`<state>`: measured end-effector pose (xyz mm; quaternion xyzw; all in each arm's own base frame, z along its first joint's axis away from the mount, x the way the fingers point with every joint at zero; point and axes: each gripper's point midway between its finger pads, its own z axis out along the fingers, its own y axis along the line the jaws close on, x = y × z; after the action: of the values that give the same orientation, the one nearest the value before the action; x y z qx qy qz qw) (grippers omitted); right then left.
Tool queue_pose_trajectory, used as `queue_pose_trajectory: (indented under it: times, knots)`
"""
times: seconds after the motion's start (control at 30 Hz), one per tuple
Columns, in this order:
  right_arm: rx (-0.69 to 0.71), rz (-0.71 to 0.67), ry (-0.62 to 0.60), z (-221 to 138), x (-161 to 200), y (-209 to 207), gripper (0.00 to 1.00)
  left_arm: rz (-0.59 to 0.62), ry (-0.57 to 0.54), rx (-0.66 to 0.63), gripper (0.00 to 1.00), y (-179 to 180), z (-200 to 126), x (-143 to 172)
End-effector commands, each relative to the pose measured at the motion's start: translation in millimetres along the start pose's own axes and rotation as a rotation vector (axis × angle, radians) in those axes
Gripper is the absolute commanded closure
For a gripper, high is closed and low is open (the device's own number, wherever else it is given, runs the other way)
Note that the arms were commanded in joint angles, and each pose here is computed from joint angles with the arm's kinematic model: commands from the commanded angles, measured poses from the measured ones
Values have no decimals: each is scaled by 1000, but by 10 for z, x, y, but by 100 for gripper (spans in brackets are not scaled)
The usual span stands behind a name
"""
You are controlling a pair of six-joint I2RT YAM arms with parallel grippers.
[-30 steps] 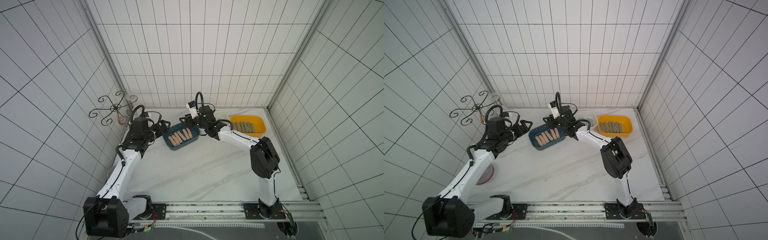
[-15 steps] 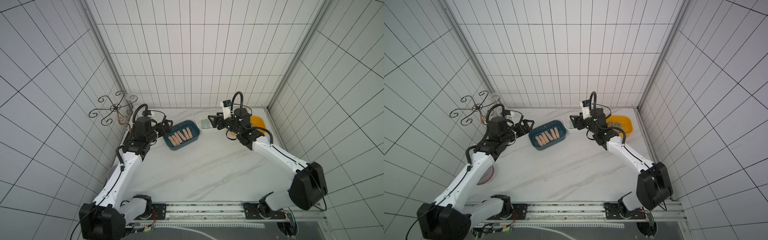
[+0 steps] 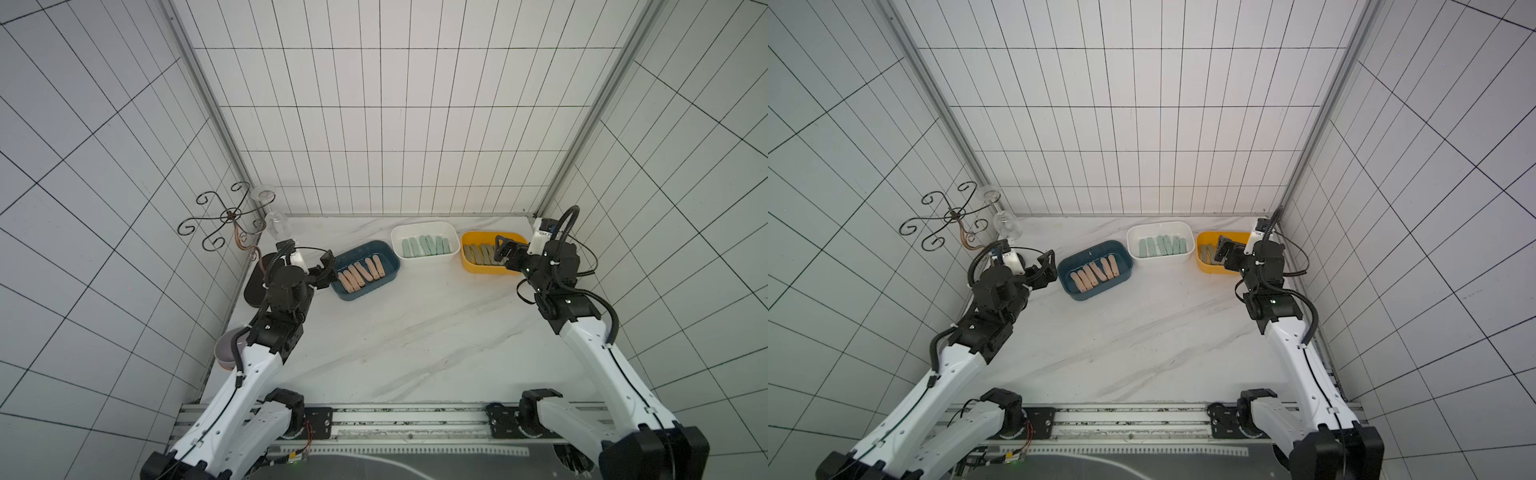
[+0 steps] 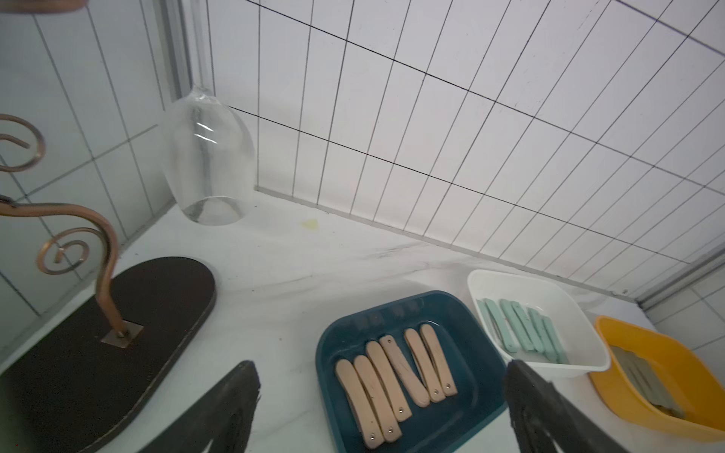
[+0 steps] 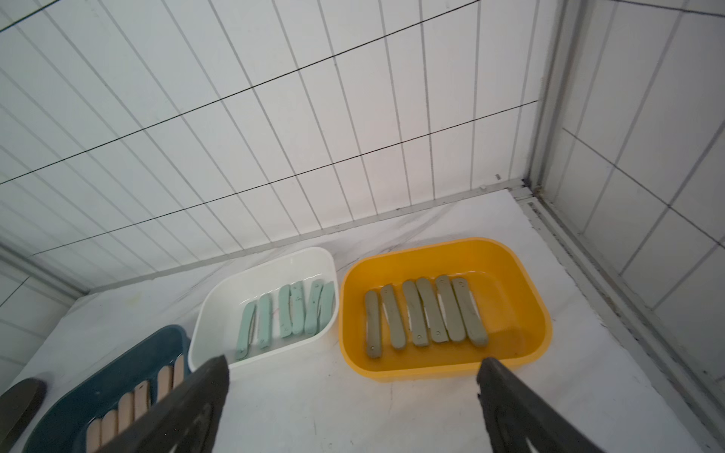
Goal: Place the fruit knives into the storage box by color
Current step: Reset both arms
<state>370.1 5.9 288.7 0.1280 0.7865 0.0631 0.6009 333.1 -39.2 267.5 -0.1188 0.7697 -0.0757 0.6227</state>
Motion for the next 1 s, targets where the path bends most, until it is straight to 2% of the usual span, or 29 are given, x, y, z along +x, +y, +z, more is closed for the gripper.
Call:
queue_pose_trajectory:
  times: [0.0, 0.1, 0.17, 0.23, 0.27, 0.37, 0.43, 0.5, 0.6, 0.67, 0.7, 0.73, 0.77, 0.8, 0.87, 0.9, 0.93, 0.97]
  knots:
    - [293, -27, -36, 9, 197, -655, 0, 110, -116, -168, 3, 325, 14, -16]
    - [398, -164, -100, 55, 331, -927, 0, 271, -103, -192, 3, 463, 113, 356]
    - [429, -228, -124, 122, 480, -1031, 0, 271, -37, -218, 3, 632, 232, 677]
    - [385, -251, -155, 200, 604, -1008, 0, 226, 30, -240, 3, 807, 331, 944]
    - [347, -249, -168, 229, 683, -972, 0, 202, 20, -235, 3, 864, 373, 1014]
    - [243, -205, -183, 286, 919, -877, 0, 167, -102, -180, 3, 822, 467, 872]
    - [180, -214, -192, 275, 1109, -820, 0, 164, -83, -150, 3, 767, 593, 880]
    - [136, -225, -260, 207, 1121, -752, 0, 221, -72, -115, 3, 676, 719, 876]
    - [113, -249, -264, 231, 1227, -740, 0, 246, -98, -73, 3, 695, 763, 917]
    - [95, -268, -359, 154, 1207, -713, 0, 239, -81, -73, 3, 751, 834, 1048]
    - [93, -276, -332, 205, 1236, -700, 0, 253, -90, -54, 3, 713, 889, 1051]
    - [79, -278, -221, 369, 1334, -677, 0, 278, -80, -31, 3, 658, 986, 1070]
    - [56, -287, -170, 506, 1381, -664, 0, 296, -81, -57, 3, 642, 991, 1081]
    - [35, -282, -195, 554, 1341, -649, 0, 297, -74, -67, 3, 643, 989, 1084]
    - [46, -256, -123, 589, 1409, -746, 0, 296, -53, -69, 3, 638, 990, 1088]
    - [40, -257, -177, 561, 1342, -726, 0, 296, -34, -75, 3, 647, 1008, 1105]
    - [42, -257, -171, 572, 1346, -729, 0, 297, -22, -75, 3, 644, 1006, 1116]
    - [47, -257, -126, 597, 1397, -740, 0, 299, -21, -77, 3, 646, 1010, 1119]
